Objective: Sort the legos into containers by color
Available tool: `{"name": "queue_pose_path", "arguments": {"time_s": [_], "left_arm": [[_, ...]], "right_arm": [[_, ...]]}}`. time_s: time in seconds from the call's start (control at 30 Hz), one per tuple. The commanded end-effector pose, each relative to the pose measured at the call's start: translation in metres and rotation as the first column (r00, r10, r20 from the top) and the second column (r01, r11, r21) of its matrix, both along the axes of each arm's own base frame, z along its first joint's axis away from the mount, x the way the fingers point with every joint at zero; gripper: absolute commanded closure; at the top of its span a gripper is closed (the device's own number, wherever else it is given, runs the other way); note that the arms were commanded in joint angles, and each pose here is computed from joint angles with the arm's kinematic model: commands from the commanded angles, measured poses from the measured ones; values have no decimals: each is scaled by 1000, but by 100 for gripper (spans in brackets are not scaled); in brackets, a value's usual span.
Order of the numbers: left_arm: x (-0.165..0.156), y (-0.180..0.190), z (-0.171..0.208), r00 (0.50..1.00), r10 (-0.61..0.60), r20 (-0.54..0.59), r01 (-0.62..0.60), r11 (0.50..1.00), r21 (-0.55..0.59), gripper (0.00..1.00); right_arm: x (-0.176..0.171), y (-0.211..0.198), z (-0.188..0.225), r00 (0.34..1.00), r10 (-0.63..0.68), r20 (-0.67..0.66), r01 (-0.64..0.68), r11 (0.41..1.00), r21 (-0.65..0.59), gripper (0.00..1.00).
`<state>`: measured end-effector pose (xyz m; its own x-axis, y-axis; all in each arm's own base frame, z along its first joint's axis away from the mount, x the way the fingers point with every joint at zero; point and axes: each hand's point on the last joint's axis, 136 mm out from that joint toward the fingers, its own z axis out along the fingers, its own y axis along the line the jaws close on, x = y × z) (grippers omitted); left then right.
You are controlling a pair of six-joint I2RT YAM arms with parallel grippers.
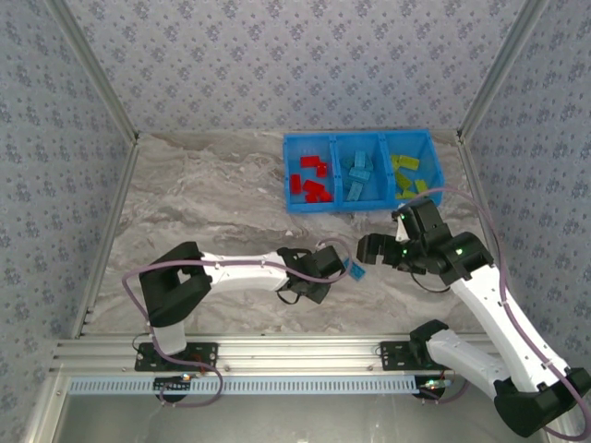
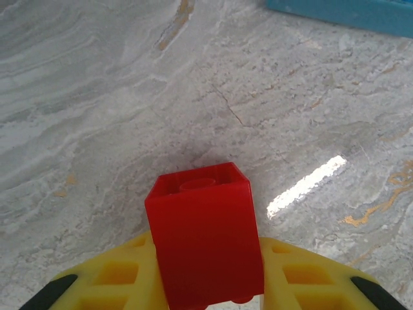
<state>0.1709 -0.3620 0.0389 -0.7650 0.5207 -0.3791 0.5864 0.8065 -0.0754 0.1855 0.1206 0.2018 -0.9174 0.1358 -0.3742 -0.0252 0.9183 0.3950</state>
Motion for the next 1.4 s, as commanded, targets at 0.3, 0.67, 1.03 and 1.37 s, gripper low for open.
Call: {"name": "queue_pose_path", "arguments": {"time_s": [0.3, 0.67, 1.03, 1.37], "left_arm": [[88, -16, 116, 959, 96, 268, -16, 958, -287, 86], [282, -4, 152, 837, 340, 429, -208, 922, -326, 85], [353, 6, 141, 805, 423, 416, -307, 897, -317, 55], [290, 40, 189, 820, 410, 399, -251, 884, -394, 48]], "right_arm": [[-15, 24, 51, 997, 44, 61, -60, 958, 280, 2], [-2, 6, 79, 984, -87, 157, 44, 965, 259, 3], [-17, -8, 73, 979, -130, 157, 89, 966, 245, 3], [-14, -20, 37, 984, -149, 98, 136, 983, 126, 5]]}}
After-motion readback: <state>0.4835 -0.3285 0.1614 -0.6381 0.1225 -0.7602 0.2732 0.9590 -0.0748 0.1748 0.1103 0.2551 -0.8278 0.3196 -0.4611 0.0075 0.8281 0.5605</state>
